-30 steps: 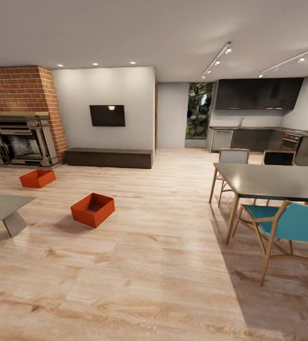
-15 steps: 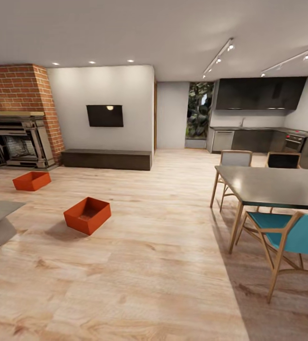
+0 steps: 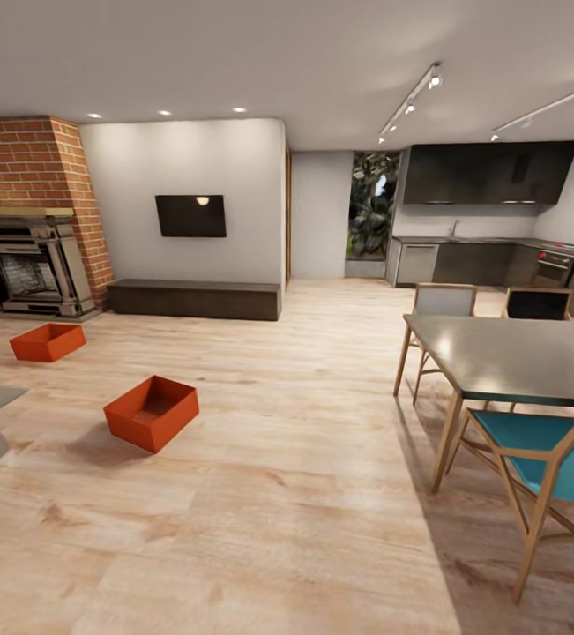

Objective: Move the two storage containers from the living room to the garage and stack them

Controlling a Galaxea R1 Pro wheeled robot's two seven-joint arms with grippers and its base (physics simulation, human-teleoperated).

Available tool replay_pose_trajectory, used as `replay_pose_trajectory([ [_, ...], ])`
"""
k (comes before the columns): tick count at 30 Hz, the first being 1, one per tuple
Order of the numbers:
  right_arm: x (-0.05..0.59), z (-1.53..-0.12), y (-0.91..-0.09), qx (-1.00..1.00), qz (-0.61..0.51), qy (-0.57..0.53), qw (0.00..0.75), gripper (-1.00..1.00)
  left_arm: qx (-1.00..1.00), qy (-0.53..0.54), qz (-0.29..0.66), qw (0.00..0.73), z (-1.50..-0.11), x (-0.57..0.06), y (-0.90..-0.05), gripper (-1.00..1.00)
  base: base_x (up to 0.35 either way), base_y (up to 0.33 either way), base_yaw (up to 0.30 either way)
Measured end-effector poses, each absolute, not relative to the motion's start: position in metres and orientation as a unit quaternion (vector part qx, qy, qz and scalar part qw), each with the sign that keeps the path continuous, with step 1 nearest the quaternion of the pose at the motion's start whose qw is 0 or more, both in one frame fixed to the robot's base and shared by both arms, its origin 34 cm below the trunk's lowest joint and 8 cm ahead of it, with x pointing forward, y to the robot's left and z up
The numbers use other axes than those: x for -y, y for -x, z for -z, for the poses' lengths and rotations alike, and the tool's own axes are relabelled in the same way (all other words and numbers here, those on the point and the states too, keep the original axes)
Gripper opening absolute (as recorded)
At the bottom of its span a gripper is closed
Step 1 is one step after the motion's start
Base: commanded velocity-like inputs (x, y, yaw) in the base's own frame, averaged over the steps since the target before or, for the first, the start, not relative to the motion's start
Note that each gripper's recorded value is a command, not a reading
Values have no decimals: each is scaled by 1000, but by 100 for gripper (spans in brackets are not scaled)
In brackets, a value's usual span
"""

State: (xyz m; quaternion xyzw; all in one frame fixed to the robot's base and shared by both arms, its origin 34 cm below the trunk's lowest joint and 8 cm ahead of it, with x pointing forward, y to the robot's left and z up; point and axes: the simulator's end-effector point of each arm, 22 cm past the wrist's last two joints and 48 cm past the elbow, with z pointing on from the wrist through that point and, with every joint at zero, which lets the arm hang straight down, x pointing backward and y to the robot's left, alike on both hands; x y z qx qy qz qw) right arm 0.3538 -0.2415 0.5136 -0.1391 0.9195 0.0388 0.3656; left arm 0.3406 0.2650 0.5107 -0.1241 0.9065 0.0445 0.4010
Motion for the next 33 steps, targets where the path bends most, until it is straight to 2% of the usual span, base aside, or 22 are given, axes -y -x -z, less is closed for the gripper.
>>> replay_pose_trajectory([
  [15, 242, -514, -354, -920, -39, 139, 365, 100, -906, 123, -43, 402, -511, -264, -341, 100, 303, -83, 0],
  [33, 242, -514, -354, -920, -39, 139, 365, 100, -906, 122, -45, 402, -511, -268, -341, 100, 324, -4, 0],
])
